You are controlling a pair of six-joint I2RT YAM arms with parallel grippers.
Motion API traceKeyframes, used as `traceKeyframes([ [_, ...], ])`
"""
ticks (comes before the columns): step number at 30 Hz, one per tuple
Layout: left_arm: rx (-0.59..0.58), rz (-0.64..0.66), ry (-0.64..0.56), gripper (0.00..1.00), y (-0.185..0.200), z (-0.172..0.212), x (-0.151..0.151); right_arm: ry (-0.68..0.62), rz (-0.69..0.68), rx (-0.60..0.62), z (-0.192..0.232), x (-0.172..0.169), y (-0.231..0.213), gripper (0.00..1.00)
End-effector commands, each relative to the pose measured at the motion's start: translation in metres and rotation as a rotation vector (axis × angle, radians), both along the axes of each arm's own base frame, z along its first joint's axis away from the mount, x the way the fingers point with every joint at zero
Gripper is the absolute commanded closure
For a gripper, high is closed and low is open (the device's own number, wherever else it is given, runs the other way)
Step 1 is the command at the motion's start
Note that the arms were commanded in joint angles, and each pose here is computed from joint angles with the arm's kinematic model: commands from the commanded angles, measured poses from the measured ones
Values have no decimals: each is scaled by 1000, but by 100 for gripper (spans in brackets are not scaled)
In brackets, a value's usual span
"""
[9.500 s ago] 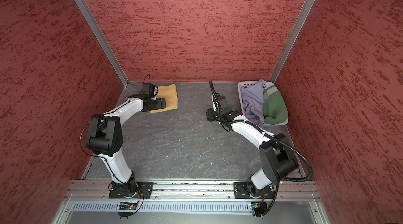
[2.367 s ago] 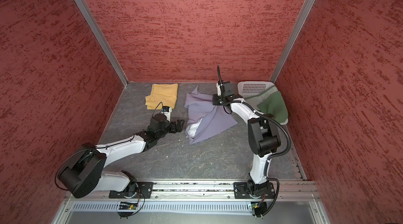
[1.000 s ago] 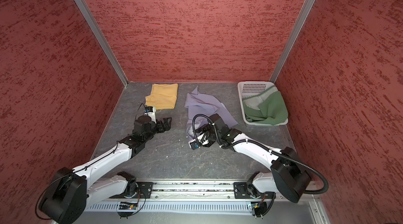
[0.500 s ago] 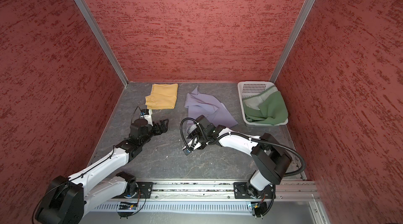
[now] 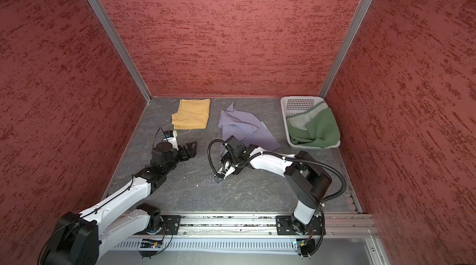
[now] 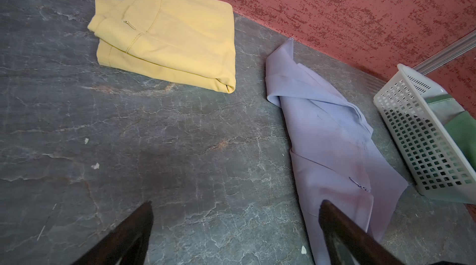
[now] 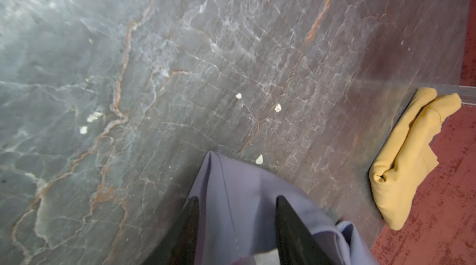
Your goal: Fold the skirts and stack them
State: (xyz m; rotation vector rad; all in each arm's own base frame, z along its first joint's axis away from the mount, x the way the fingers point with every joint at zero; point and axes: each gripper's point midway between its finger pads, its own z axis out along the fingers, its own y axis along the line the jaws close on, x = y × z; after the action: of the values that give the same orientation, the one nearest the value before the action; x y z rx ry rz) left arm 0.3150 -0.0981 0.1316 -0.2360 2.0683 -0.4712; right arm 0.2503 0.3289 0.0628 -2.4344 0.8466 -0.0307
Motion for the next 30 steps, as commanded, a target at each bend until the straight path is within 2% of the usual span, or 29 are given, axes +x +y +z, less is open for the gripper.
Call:
traceKeyframes([
  [1,-18,4,-12,0,1,1,-1,-36,6,-45,1,7,0,57],
  [12,-23,2,-12,0,2,-2,-1,-92,-8,-76,-3,21,-1,86],
  [14,-24,-2,-11,0,1,-2,-2,-96,-18,-68,-1,22,1,98],
  [15,-25,-4,-11,0,1,-2,-2,-95,-23,-63,1,23,2,100],
  [23,-26,-39,-26,0,-4,2,-2,-123,-208,14,31,50,12,100],
  [30,-28,-83,-51,2,-16,11,1,-127,-382,165,91,86,25,100],
])
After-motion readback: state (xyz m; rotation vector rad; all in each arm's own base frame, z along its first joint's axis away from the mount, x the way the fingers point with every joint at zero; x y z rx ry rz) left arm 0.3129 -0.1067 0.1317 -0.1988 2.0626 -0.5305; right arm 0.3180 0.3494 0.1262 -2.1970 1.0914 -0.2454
